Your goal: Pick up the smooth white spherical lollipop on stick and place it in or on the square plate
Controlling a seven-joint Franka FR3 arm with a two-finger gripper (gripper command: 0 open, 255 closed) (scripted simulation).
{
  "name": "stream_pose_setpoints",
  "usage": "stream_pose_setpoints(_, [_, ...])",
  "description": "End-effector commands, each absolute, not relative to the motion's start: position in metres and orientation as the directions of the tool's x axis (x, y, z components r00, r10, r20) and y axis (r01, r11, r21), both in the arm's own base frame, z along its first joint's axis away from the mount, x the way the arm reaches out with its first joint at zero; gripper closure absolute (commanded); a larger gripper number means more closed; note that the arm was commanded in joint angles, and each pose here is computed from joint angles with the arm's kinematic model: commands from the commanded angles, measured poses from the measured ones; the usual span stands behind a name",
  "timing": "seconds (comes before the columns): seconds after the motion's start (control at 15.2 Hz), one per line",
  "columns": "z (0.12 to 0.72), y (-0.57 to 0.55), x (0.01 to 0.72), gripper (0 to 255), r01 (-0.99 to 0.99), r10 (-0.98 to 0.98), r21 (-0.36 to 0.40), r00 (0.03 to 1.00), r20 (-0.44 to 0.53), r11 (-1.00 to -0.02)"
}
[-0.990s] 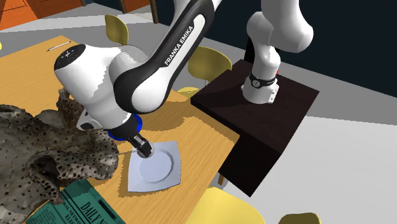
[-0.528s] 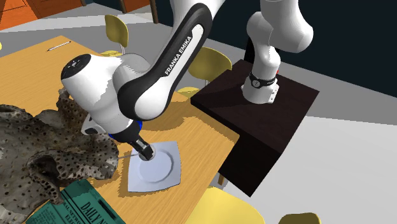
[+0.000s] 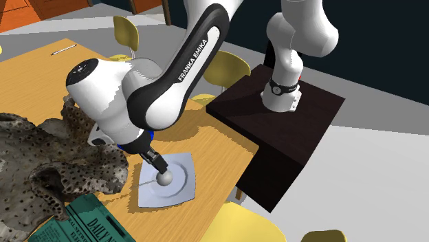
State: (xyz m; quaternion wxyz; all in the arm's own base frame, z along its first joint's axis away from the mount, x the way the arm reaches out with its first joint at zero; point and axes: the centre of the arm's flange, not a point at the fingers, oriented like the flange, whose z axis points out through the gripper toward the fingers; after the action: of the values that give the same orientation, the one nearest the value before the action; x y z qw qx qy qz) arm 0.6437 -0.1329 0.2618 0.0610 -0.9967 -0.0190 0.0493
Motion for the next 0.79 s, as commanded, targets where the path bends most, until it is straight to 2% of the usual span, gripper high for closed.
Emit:
stream_pose_setpoints(0.0, [0.262,-0.133,0.644,0,0.032,0.044,-0.123,0.994,-0.096,-0.992])
stream_pose_setpoints(0.26, [0.311,-0.139,0.649,0,0.032,0.044,-0.123,0.994,-0.096,-0.992])
stream_pose_setpoints(0.73, [0.311,-0.139,0.649,0,0.032,0.044,-0.123,0.994,-0.096,-0.992])
